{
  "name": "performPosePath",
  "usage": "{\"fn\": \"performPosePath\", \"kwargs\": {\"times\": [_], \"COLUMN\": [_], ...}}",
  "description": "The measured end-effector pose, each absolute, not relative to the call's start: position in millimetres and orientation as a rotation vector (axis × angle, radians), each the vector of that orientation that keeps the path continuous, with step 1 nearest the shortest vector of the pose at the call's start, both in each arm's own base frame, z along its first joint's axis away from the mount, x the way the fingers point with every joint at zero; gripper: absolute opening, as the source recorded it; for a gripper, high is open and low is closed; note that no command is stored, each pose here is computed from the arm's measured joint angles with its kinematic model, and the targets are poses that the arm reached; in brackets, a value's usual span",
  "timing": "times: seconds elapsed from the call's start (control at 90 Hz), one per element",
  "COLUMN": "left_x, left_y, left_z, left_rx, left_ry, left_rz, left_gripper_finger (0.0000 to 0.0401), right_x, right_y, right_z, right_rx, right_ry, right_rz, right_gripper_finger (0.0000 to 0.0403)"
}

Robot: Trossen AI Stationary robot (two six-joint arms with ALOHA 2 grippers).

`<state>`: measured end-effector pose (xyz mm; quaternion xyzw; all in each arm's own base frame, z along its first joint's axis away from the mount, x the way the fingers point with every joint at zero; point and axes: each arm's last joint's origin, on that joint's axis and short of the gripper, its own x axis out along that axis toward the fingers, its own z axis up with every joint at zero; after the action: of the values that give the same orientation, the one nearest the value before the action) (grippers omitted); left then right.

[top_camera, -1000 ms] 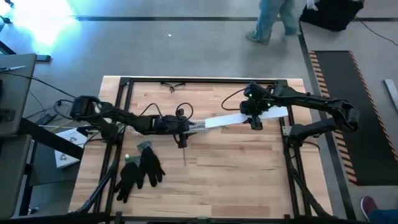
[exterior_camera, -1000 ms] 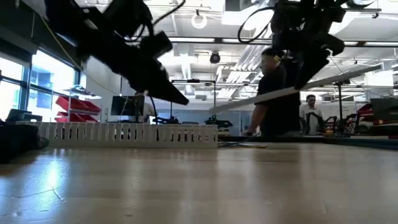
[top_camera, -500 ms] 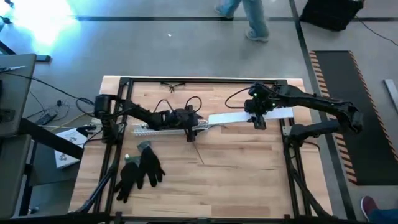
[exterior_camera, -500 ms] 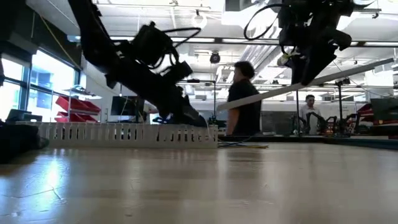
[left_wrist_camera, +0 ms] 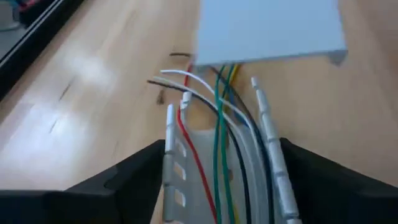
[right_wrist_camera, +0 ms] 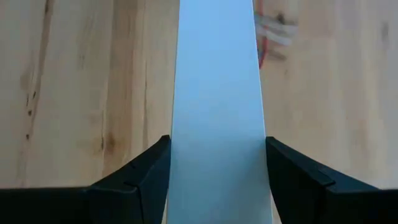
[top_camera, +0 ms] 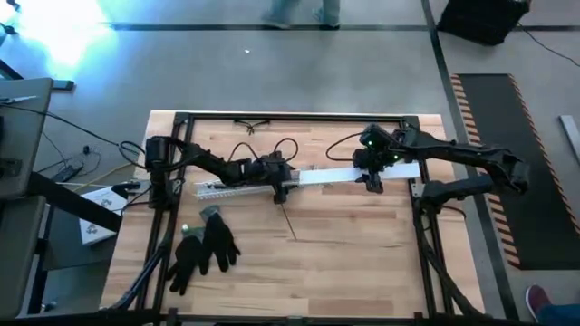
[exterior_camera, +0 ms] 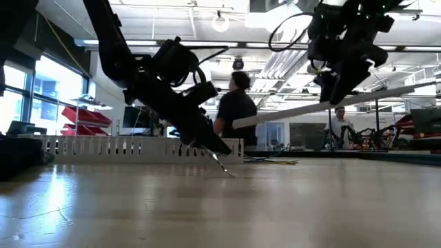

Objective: Ziptie cables
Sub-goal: Close the white cable duct

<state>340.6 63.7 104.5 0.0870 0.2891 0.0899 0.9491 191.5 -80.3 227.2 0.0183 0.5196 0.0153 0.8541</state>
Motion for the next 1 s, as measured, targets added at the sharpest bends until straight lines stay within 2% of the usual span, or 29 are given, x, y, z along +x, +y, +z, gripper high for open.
{"fn": "performPosePath", "kwargs": {"times": [0.4,0.778,1.0], "left_x": [345.1,352.1,352.6], "left_y": [63.1,64.2,61.0], "left_z": [110.3,95.9,95.8], "left_rx": [0.144,0.123,0.125], "left_ry": [0.498,0.501,0.515], "left_rz": [0.156,0.173,0.163], "left_gripper_finger": [0.0269,0.0267,0.0222], "right_x": [182.8,166.6,163.7], "right_y": [-77.6,-70.9,-68.7], "right_z": [239.1,254.8,229.2], "right_rx": [-0.031,-0.050,-0.038], "right_ry": [1.007,0.951,0.989], "right_rz": [-0.024,-0.068,-0.026], "right_gripper_finger": [0.0203,0.0203,0.0203]}}
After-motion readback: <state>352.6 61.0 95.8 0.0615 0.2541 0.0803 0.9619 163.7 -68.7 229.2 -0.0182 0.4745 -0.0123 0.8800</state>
